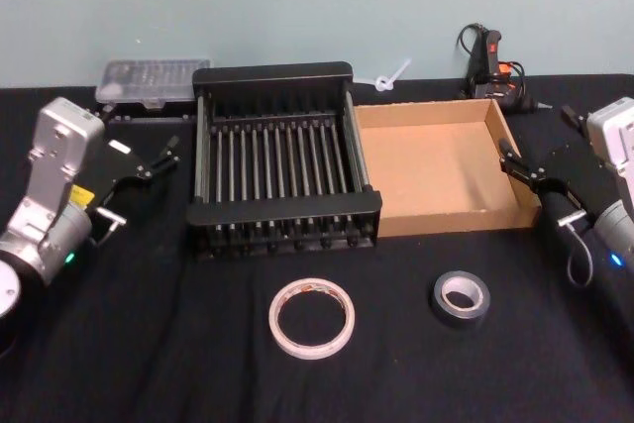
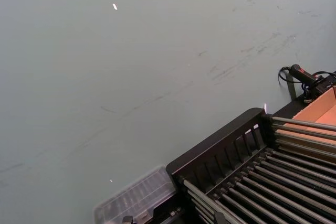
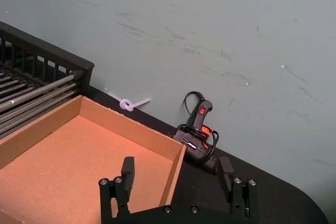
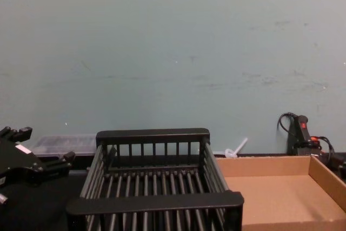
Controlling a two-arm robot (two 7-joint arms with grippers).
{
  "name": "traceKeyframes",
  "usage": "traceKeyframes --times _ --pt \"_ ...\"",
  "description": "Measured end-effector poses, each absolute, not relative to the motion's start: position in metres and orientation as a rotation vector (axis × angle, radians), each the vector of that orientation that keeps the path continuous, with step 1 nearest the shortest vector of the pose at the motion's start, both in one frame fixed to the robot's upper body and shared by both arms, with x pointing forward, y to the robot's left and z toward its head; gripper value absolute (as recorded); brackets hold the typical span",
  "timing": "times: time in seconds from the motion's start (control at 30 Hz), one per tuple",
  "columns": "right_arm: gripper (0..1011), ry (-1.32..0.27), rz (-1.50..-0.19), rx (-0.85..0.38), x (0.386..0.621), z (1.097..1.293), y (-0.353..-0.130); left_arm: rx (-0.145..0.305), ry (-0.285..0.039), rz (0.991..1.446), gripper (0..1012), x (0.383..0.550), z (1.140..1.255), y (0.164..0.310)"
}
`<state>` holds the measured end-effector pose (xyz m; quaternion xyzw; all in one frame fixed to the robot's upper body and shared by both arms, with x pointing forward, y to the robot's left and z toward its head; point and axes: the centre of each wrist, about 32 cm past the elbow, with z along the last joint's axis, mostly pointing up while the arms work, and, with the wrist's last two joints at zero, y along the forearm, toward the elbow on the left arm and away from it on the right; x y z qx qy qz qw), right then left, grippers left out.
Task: Pick up the white tape and place it into the black box , Pick up the silver tape and place it into the brown box.
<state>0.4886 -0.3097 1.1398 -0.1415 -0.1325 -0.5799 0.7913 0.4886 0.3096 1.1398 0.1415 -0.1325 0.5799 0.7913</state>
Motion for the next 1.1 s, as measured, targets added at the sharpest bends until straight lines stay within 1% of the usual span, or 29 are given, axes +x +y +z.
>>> traceKeyframes --times 1.1 --pt "1002 -0.285 -1.248 -0.304 0.4886 1.1398 -0.3097 0.304 -0.285 1.248 1001 0.4886 1.1398 0.3096"
